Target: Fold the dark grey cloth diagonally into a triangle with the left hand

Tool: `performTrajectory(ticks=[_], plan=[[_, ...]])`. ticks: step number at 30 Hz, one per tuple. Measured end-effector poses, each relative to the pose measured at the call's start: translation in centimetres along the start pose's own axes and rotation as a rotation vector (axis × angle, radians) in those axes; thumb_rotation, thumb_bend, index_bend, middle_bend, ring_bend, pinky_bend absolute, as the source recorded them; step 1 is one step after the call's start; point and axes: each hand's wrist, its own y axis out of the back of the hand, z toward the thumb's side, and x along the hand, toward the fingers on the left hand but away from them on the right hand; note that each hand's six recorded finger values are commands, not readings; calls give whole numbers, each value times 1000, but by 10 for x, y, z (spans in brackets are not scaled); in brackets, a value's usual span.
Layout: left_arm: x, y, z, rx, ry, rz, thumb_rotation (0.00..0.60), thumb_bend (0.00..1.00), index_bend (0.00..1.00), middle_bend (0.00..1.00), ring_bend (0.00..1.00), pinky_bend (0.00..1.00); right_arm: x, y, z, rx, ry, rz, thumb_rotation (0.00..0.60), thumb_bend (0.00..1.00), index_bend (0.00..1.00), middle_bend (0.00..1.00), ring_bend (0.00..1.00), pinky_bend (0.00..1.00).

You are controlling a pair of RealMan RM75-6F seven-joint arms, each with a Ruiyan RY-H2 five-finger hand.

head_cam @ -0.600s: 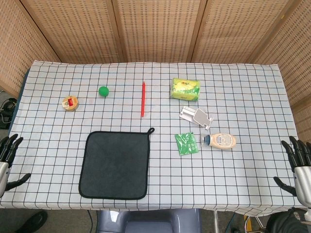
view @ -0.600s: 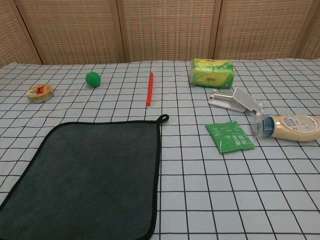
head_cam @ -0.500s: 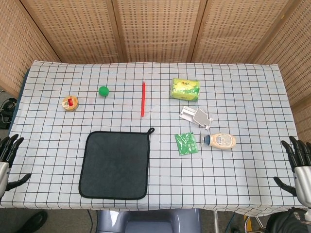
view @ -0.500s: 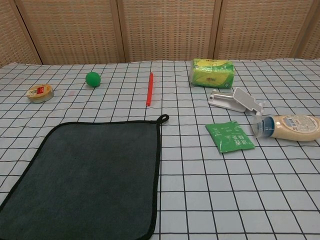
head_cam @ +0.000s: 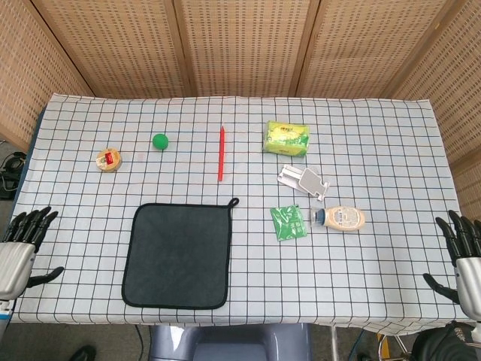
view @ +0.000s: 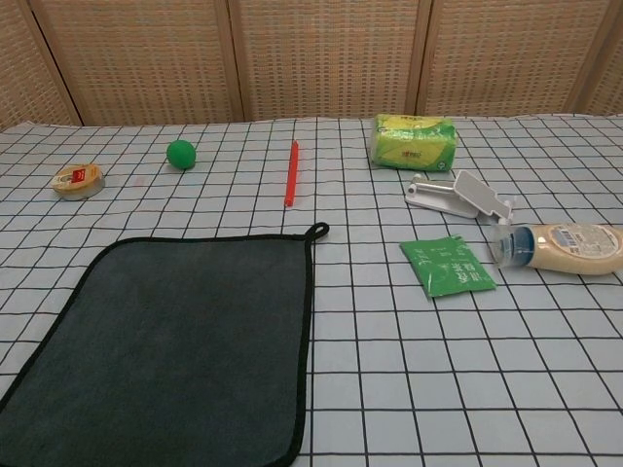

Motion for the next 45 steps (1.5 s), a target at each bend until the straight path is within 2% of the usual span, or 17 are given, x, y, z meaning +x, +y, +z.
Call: performTrajectory(ticks=[3, 7, 10, 14, 23, 35, 45], plan=[[23, -8, 13, -11, -53, -44, 600, 11, 168, 0, 0, 0, -1, -1, -2, 2, -7, 2, 600, 0, 0, 0, 0, 0], [66, -18, 43, -9, -152, -97, 600, 233, 271, 0, 0, 0, -4, -2, -6, 6, -26, 8, 600, 0, 0, 0, 0, 0], [102, -28, 72, -3, -224, -134, 600, 302, 304, 0, 0, 0, -7, -4, -12, 6, -47, 14, 600, 0, 0, 0, 0, 0], [148, -47, 113, -10, -288, -178, 600, 347, 313, 0, 0, 0, -11, -5, -20, 3, -75, 18, 600, 0, 0, 0, 0, 0], [215, -88, 181, -7, -326, -245, 600, 399, 343, 0, 0, 0, -18, -6, -34, -7, -122, 25, 600, 0, 0, 0, 0, 0], [248, -125, 245, 19, -362, -316, 600, 424, 357, 0, 0, 0, -23, -8, -43, -6, -153, 32, 600, 0, 0, 0, 0, 0], [257, -141, 275, 11, -370, -347, 600, 434, 369, 0, 0, 0, -24, -5, -50, -16, -176, 22, 600, 0, 0, 0, 0, 0]])
